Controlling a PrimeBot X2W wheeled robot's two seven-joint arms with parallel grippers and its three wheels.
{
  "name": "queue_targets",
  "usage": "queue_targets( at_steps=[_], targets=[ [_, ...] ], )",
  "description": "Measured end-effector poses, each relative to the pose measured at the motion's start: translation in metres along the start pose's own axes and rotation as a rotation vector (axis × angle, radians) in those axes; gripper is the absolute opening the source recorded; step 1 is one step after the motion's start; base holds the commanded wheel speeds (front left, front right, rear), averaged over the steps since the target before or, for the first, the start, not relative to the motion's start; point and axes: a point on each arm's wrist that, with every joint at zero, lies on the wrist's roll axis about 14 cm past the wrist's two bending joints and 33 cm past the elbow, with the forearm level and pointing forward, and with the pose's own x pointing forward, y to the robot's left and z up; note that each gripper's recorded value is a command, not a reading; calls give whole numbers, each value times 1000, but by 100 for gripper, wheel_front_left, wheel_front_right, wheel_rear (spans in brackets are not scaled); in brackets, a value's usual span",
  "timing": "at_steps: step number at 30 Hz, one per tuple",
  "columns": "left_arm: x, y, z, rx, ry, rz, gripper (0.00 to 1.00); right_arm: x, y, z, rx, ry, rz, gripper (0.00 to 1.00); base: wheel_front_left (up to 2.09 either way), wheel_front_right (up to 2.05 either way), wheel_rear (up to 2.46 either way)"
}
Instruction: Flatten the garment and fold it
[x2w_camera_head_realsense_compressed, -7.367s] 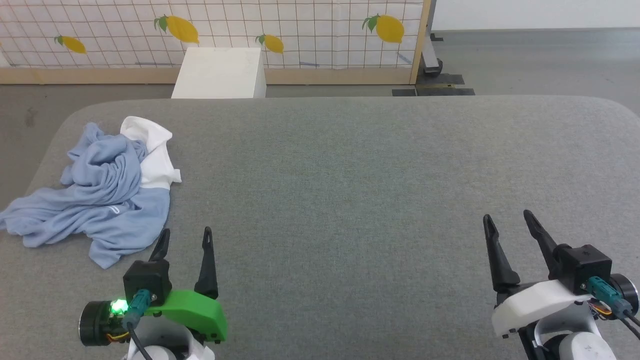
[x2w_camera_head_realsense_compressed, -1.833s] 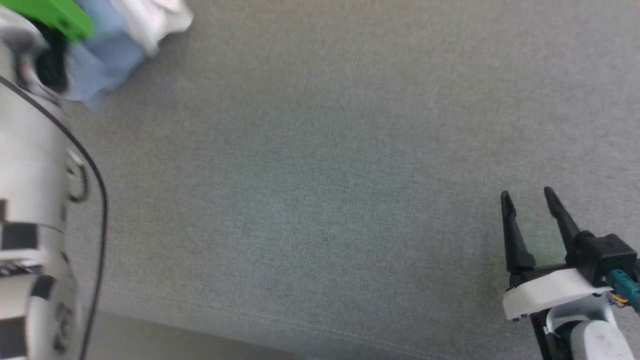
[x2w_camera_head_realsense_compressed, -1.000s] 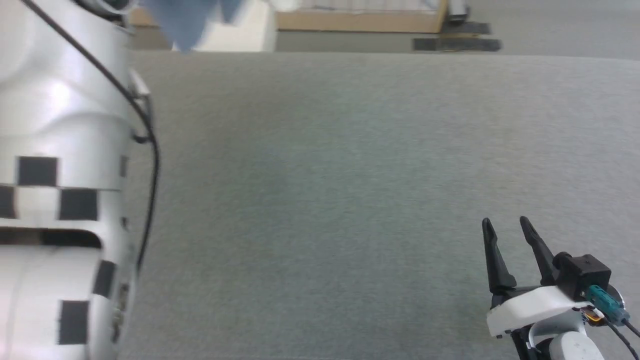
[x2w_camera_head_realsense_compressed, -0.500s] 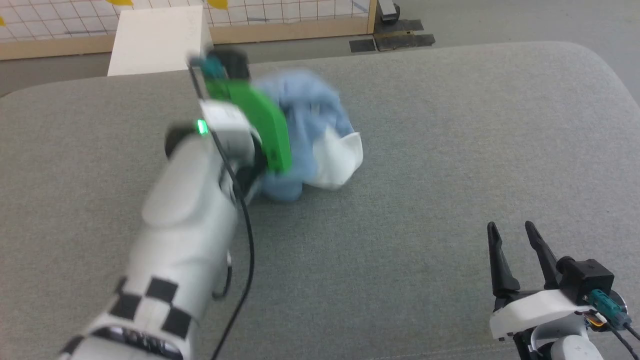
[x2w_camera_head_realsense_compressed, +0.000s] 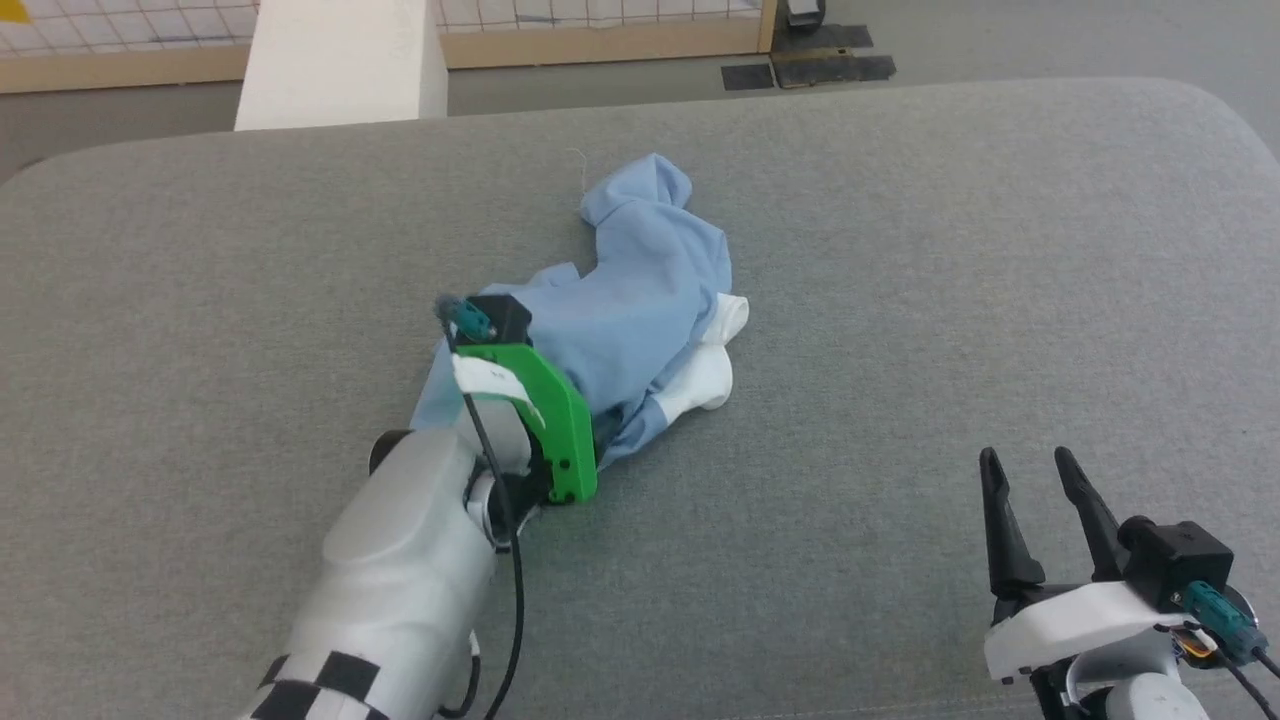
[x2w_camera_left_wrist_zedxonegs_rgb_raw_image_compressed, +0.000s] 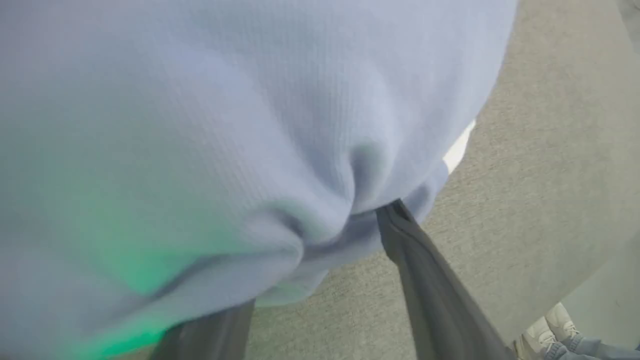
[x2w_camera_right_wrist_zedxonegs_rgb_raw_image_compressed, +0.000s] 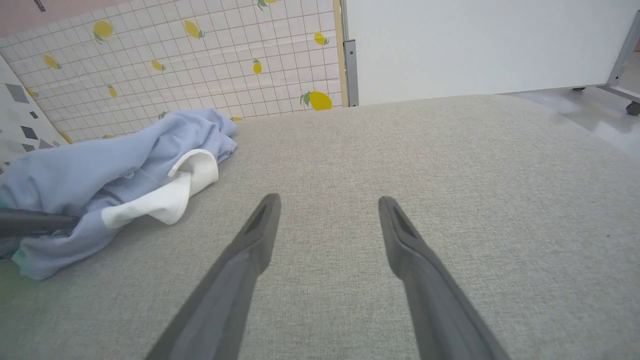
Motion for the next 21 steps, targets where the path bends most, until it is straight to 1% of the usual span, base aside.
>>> queue_targets(
  at_steps=[4,6,8,10,11,12,15,18,21],
  targets=[
    [-19,-14,48,-116,-172,-81,100,0,7,3,3,-11,21,100,0,0,0],
    [-37,-18,81,-168,-295,-117,100,-1,11,4,5,-15,33,100,0,0,0],
    [-57,-18,111,-199,-419,-137,100,-1,14,6,6,-20,43,100,0,0,0],
    [-81,-11,138,-196,-546,-125,100,0,18,9,6,-29,54,100,0,0,0],
    [-97,-2,152,-201,-630,-105,100,1,20,11,6,-35,61,100,0,0,0],
    [-113,10,164,-185,-699,-68,100,2,22,13,7,-41,67,100,0,0,0],
    [-158,43,183,-137,-880,42,100,3,26,18,8,-58,78,100,0,0,0],
    [-193,74,179,-63,-1000,184,100,3,28,24,9,-74,83,100,0,0,0],
    [-219,94,162,39,-1067,305,100,3,28,29,9,-91,84,100,0,0,0]
  ],
)
